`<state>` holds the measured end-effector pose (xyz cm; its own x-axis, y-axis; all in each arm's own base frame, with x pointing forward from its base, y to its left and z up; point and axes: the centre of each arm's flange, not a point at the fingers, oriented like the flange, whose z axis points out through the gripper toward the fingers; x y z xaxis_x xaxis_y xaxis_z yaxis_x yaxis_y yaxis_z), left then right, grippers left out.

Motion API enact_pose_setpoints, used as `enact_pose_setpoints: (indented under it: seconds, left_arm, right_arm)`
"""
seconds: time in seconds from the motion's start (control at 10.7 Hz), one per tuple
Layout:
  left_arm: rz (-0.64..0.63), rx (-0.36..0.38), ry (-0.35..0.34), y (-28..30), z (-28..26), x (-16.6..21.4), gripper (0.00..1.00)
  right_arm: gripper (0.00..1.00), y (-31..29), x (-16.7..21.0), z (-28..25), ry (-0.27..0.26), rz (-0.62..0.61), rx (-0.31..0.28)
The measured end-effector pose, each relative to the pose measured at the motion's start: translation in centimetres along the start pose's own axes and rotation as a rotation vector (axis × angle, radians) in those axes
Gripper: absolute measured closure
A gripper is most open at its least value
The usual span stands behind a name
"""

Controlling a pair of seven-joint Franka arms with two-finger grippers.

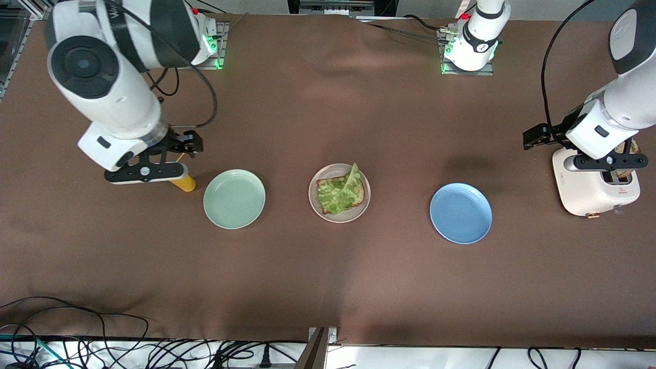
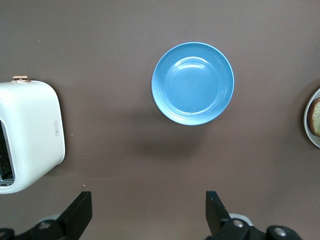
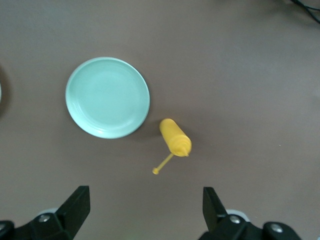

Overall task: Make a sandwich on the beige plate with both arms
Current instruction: 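Move the right gripper toward the yellow squeeze bottle, then lower the open right gripper around the yellow squeeze bottle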

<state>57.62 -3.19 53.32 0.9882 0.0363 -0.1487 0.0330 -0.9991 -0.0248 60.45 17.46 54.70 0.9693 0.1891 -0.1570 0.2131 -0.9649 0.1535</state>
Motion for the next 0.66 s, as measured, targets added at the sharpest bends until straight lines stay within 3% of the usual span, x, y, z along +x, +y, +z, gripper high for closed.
enact_pose_setpoints:
  seconds: [0.28,0.66]
  left_arm:
    - [-0.003,-0.002,-0.018,-0.2,1.0,0.4,0.00]
    - [-0.018,-0.006,-0.033,-1.2,1.8,0.8,0.00]
  right_arm:
    - [0.00,7.8,-2.6,5.4,-0.045,-0.097,0.059]
    - [0.00,15.1,-4.9,14.4,0.000,-0.311,0.103]
